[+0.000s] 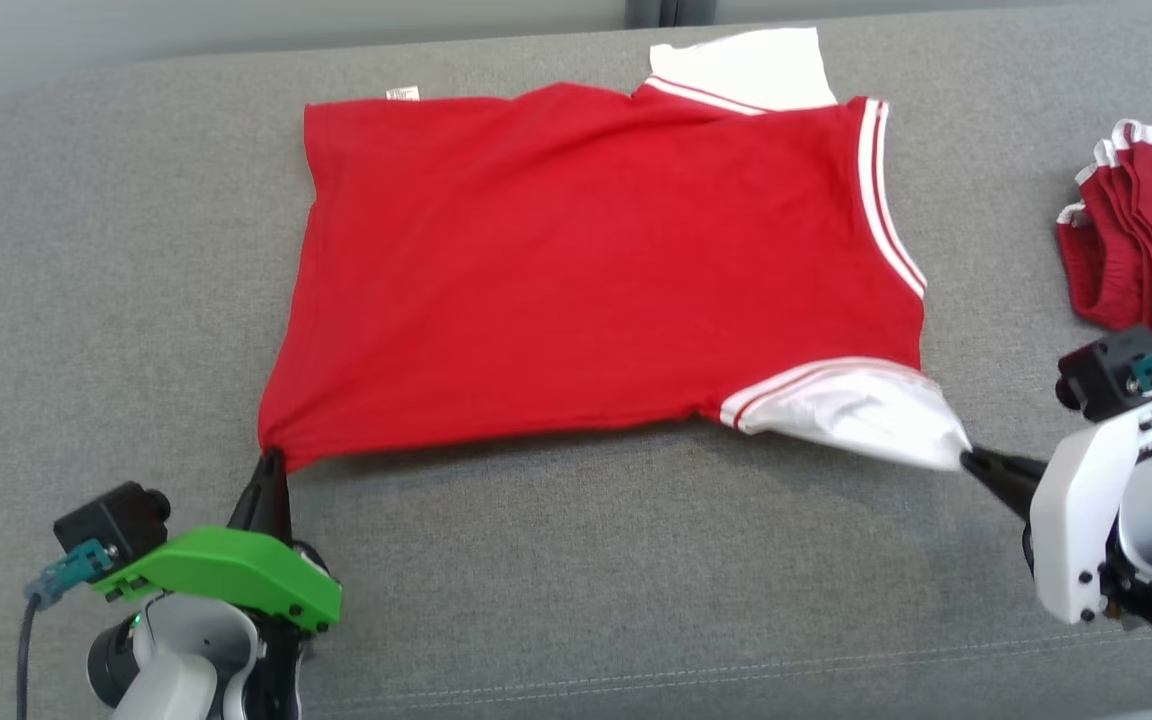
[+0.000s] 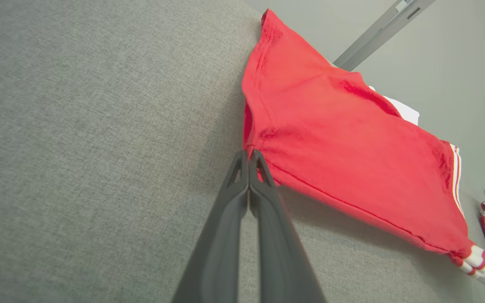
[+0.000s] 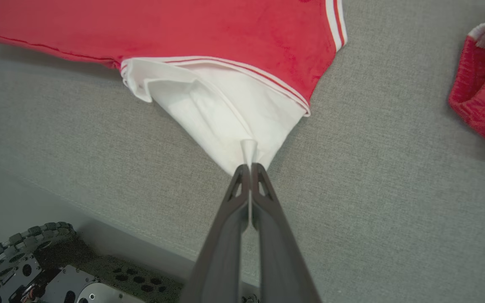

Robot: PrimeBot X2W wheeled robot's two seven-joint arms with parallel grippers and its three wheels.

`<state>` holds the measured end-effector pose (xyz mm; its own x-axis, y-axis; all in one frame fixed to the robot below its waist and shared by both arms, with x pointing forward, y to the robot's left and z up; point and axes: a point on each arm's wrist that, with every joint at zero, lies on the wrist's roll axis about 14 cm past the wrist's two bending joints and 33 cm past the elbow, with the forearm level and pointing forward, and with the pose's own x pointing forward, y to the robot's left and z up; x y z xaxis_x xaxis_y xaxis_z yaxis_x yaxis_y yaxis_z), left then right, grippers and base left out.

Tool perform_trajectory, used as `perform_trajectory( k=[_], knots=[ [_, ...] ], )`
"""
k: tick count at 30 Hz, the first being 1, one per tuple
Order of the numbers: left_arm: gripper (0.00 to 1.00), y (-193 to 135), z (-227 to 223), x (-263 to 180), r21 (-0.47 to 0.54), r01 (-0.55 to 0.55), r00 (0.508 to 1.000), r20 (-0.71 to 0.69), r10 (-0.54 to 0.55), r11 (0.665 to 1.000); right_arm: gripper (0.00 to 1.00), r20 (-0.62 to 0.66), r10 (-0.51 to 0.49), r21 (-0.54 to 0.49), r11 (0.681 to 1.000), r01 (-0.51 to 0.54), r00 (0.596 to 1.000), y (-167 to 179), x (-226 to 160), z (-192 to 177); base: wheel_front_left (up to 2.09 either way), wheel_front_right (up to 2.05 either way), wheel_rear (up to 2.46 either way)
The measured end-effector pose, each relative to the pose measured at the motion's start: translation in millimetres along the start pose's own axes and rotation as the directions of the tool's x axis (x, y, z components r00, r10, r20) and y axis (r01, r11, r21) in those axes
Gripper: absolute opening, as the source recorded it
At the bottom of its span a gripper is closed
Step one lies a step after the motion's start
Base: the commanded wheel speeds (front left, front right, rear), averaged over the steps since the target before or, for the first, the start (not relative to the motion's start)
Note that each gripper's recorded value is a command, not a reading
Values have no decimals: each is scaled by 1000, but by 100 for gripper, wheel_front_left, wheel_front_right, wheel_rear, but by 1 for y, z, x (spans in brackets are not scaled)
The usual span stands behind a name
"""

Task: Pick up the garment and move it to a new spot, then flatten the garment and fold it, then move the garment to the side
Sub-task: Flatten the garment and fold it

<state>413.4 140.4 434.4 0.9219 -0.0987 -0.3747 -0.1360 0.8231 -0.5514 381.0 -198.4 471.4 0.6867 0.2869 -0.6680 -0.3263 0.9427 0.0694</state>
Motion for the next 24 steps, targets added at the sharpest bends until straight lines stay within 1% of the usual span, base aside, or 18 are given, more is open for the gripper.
perform_trajectory(
  k=[3,9,15,18,21,23,24],
  knots=[
    [0,8,-7,-10,61,-14,999,-31,16,998,0,-63,28,21,999,-26,998,8,-6,-18,0,0,0],
    [0,17,-18,-24,151,-30,996,-77,42,988,0,-180,139,80,989,-126,974,35,-22,-47,0,0,0],
    [0,32,-21,-36,213,-66,991,-97,88,975,0,-290,181,138,980,-146,940,42,-43,-78,0,0,0],
    [0,37,-18,-40,244,-76,990,-94,102,967,0,-239,191,142,977,-160,952,46,-48,-68,0,0,0],
    [0,36,-21,-40,265,-64,988,-119,99,962,0,-172,182,120,979,-163,968,46,-47,-51,0,0,0],
    [0,33,-25,-38,280,-52,985,-142,96,958,0,-97,170,98,982,-161,981,44,-42,-31,0,0,0],
    [0,30,-21,-33,313,-45,984,-149,96,949,0,-40,167,86,983,-163,985,43,-36,-14,0,0,0]
  ],
)
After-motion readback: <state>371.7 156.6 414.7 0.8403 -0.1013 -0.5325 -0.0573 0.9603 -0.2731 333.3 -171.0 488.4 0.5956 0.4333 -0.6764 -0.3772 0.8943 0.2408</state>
